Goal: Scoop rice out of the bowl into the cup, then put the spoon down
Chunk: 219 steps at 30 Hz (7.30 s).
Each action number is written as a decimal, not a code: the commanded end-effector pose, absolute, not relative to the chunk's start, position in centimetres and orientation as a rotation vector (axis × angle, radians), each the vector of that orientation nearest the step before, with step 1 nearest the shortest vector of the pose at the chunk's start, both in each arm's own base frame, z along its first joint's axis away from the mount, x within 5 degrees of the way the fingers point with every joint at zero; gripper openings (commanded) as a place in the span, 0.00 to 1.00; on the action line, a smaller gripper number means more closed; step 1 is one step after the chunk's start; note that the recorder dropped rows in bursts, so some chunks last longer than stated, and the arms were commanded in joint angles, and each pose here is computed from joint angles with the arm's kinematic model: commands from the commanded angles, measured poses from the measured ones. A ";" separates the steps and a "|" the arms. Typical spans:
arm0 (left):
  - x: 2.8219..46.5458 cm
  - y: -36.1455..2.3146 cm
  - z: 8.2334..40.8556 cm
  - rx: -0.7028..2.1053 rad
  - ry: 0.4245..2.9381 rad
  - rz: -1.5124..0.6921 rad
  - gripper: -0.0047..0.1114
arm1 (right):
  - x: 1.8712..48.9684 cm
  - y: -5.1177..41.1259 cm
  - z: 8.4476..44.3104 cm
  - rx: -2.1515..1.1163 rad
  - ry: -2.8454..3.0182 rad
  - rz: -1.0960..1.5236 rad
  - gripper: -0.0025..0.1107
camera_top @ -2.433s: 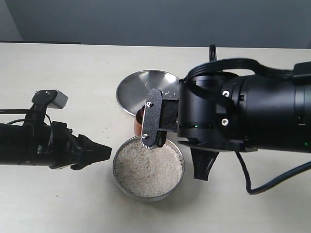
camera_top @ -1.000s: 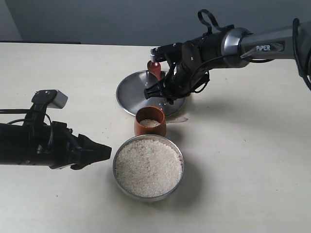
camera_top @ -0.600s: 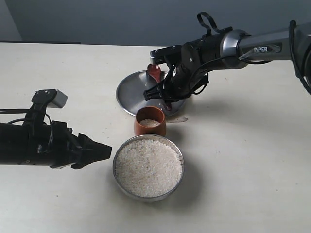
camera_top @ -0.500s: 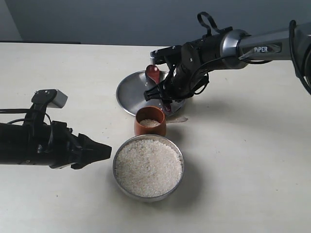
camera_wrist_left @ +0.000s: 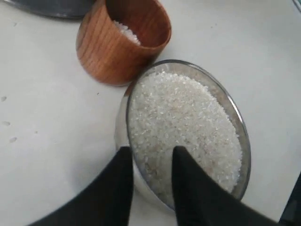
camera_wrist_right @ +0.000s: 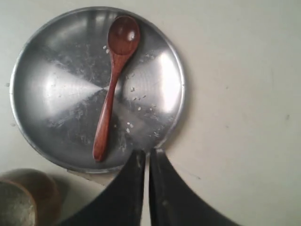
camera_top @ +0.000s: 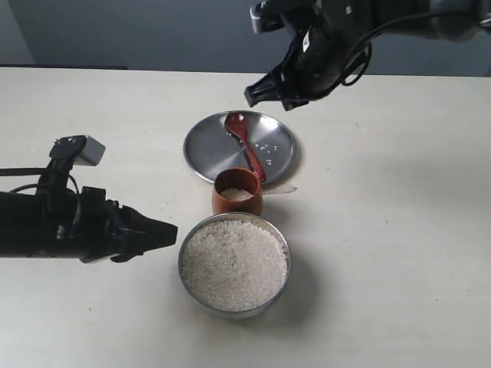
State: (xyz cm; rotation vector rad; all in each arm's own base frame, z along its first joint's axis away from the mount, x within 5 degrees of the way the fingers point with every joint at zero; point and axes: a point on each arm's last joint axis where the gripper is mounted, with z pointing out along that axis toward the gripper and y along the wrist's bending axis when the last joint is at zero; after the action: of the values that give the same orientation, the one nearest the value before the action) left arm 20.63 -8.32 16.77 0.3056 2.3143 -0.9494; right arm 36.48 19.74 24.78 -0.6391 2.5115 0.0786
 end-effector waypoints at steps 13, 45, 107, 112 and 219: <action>15.5 -6.9 26.1 0.368 1.935 -0.745 0.04 | 24.5 12.2 29.5 -0.592 2.374 0.031 0.02; 3.7 -1.8 27.8 0.309 1.761 -0.142 0.04 | 9.7 5.0 25.2 -0.412 1.854 0.338 0.02; 5.4 -0.4 18.4 0.071 1.802 -0.077 0.04 | 9.0 5.0 21.2 -0.320 1.930 0.448 0.02; 5.4 -0.4 18.3 0.071 1.817 -0.075 0.04 | 9.0 5.0 21.2 -0.320 1.926 0.449 0.02; 5.4 -0.2 18.3 0.106 1.815 -0.023 0.04 | 5.4 -0.3 18.2 0.007 1.829 0.005 0.02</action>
State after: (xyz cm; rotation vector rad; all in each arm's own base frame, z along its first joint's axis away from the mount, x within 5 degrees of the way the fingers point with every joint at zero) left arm 5.38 -0.24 18.42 0.1048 1.8185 -0.0225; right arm 5.42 -0.16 18.27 0.0279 1.8394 0.0407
